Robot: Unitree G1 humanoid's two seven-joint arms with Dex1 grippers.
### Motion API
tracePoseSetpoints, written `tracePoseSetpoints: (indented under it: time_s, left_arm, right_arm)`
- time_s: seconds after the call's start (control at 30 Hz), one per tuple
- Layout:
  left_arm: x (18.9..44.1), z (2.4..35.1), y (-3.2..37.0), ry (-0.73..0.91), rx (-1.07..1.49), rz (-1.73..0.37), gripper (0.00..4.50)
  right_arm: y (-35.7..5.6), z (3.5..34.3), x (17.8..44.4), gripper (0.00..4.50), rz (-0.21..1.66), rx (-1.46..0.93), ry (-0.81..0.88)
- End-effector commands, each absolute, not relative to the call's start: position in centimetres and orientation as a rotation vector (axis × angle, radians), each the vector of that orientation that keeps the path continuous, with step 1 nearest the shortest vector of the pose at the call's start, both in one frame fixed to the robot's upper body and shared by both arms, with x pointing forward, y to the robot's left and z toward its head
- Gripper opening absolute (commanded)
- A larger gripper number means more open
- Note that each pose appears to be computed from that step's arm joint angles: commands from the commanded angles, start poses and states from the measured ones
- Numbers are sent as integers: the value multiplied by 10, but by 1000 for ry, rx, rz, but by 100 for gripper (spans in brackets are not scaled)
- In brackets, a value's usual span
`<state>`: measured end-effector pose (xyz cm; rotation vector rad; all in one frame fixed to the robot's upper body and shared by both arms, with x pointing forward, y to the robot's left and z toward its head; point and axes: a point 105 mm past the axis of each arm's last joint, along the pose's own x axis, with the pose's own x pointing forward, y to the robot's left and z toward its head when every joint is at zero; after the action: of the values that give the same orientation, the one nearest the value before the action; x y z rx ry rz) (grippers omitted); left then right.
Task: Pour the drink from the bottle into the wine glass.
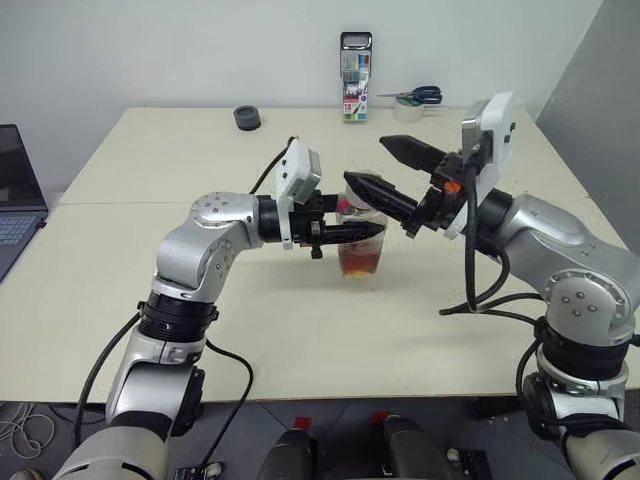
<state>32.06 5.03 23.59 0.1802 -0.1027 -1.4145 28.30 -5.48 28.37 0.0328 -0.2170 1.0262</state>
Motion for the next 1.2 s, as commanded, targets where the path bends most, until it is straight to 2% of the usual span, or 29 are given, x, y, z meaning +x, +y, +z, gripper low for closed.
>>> tracePoseSetpoints:
  time_s: [0.03, 0.2, 0.47, 0.57, 0.67, 0.77, 0.93, 1.07, 1.2]
  left_arm:
    - [319, 252, 49, -176, 201, -1421, 181]
    - [321, 252, 48, -188, 201, -1410, 181]
    - [321, 252, 49, -187, 201, -1400, 181]
    - [321, 251, 49, -188, 200, -1396, 181]
    - [321, 250, 50, -185, 200, -1395, 181]
    - [321, 249, 50, -182, 201, -1395, 181]
    - [318, 248, 50, -171, 203, -1415, 181]
    - [315, 252, 48, -160, 202, -1458, 181]
    - [308, 255, 45, -141, 222, -1528, 181]
  right_arm:
    - [-52, 291, 269, 445, 1087, 31, -255]
    - [-56, 279, 277, 445, 1047, 33, -231]
    - [-54, 281, 280, 445, 1046, 38, -254]
    - [-50, 283, 280, 391, 1054, 47, -265]
    - [-49, 284, 280, 279, 1058, 41, -271]
    - [-48, 283, 280, 185, 1065, 15, -273]
    - [-50, 285, 280, 184, 1110, -10, -269]
    - [-51, 286, 273, 184, 1309, -90, -206]
    - [-53, 285, 279, 184, 1526, -209, -116]
